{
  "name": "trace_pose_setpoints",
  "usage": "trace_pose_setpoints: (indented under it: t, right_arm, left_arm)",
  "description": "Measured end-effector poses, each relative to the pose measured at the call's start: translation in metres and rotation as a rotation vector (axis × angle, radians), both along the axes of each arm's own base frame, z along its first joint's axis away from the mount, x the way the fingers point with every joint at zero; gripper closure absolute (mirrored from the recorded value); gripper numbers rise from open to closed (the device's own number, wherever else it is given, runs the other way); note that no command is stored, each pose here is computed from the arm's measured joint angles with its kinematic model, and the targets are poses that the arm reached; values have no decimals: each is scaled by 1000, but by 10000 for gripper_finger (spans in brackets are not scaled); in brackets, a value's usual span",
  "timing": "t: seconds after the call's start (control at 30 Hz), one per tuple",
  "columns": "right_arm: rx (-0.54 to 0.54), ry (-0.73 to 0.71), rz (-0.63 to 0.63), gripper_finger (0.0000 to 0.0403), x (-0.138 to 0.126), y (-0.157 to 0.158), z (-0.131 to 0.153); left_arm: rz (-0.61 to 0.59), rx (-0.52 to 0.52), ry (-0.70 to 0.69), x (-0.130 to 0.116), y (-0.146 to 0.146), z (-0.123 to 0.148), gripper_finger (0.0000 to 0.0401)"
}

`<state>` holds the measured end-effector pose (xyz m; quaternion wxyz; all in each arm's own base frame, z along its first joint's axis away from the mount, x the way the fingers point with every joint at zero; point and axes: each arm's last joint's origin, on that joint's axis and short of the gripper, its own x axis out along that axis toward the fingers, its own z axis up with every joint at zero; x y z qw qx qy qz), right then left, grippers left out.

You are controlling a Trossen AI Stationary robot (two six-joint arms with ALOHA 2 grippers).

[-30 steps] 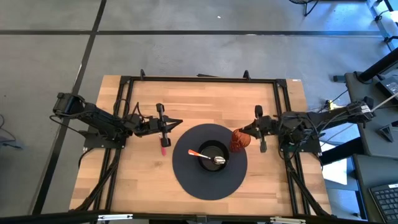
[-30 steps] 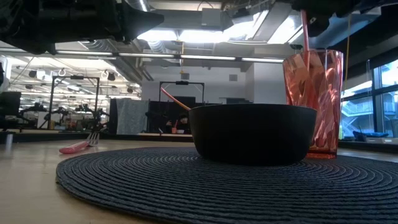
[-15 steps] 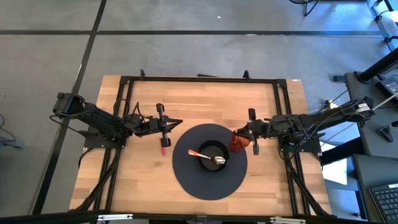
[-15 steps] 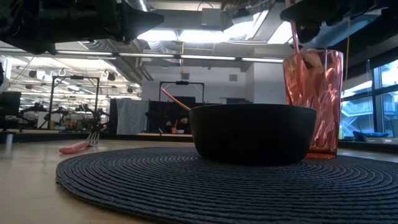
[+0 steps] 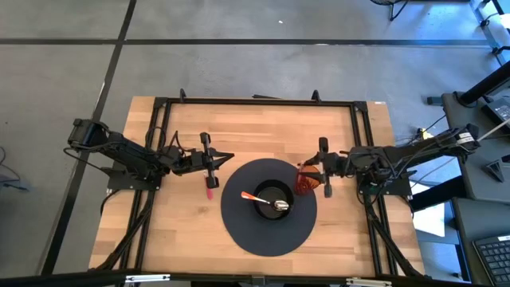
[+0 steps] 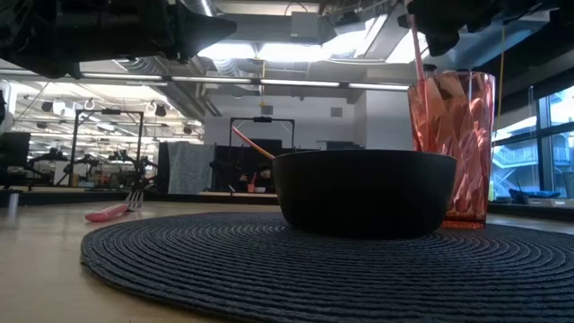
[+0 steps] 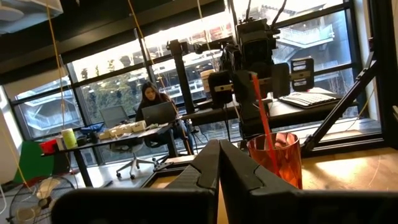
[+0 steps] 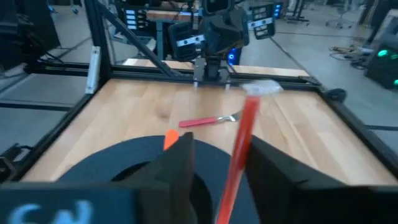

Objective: Pick & Place Utensil
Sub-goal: Put the orange straw in the brown cup, then put the pink fork in the black bowl

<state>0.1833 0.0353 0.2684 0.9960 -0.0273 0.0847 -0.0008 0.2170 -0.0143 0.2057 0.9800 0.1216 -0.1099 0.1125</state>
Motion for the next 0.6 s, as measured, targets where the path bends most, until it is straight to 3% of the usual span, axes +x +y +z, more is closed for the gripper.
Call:
trace_pose_setpoints:
  t: [0.27, 0.6]
  right_arm:
    - [-8, -62, -12, 181, -6, -2, 21]
    - [30, -4, -20, 167, -48, -11, 75]
  left_arm:
    - [-2, 0, 0, 0, 0, 0, 394]
    - [-4, -6, 6, 0, 0, -1, 398]
